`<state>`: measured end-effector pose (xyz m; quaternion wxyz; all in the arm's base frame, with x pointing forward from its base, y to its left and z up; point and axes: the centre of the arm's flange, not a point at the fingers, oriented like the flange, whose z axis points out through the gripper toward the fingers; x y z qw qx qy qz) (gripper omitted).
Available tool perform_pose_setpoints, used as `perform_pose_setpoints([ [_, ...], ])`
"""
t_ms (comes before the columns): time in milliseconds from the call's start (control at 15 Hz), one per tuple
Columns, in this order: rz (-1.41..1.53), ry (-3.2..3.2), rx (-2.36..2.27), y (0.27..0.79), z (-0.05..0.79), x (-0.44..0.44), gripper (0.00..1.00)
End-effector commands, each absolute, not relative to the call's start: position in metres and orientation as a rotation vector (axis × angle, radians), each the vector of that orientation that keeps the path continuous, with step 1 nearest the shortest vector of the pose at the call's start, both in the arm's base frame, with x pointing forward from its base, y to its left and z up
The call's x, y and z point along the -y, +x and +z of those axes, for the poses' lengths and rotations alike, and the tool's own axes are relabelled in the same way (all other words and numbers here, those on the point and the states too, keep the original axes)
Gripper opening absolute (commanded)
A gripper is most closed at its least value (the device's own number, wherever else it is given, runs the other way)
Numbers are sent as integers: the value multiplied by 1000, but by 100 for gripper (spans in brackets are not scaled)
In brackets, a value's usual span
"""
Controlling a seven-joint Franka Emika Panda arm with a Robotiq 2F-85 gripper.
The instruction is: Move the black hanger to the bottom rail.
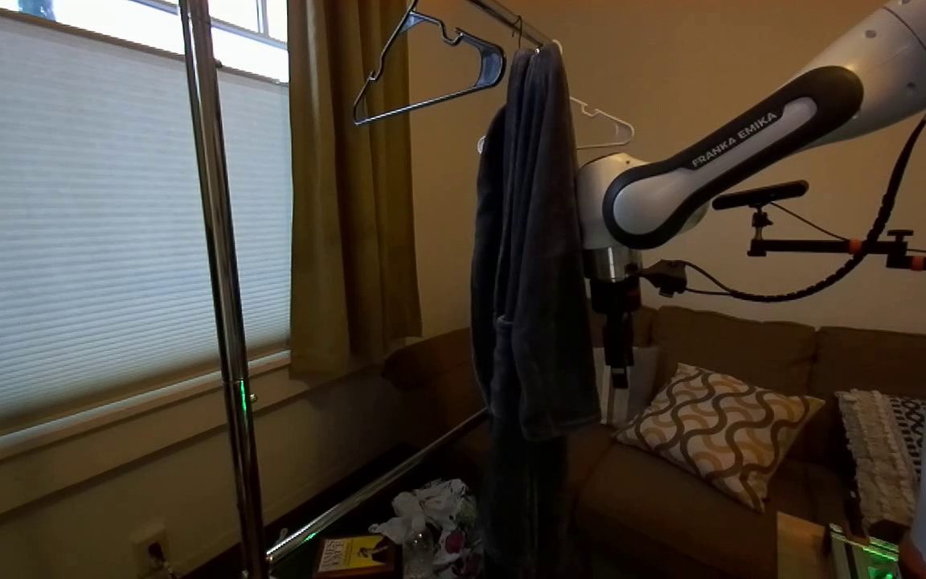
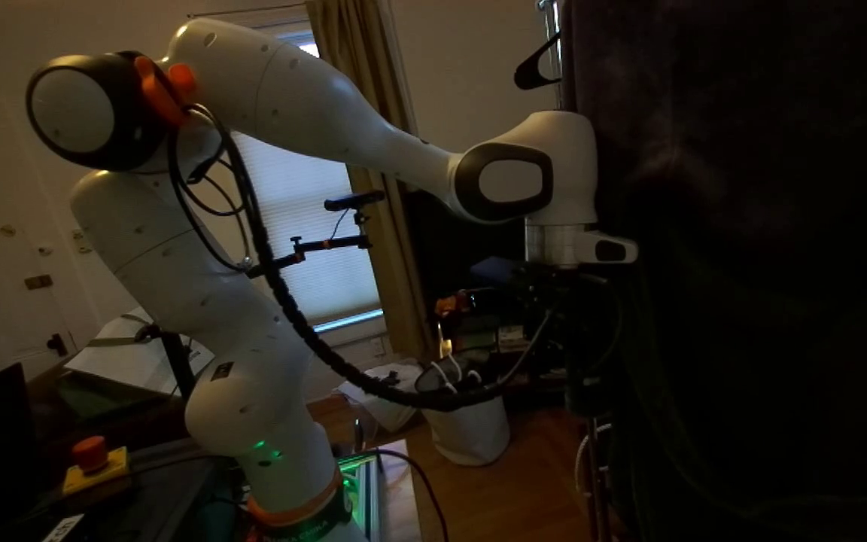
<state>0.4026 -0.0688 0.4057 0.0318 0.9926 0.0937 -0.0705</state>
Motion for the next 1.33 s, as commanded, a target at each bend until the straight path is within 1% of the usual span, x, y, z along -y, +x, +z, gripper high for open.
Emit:
perform_pose_setpoints([
  [0,-212,3037,-186,401,411,64,100],
  [200,-122,3001,-21,389,431,37,100],
  [400,-9,2991,2,374,457,1,100],
  [867,262,2993,-123,343,539,-36,100],
  [933,302,2981,-157,342,546,-44,100],
  [1000,264,2980,-111,357,534,-30,100],
  [1267,326,2965,-152,348,548,-43,100],
])
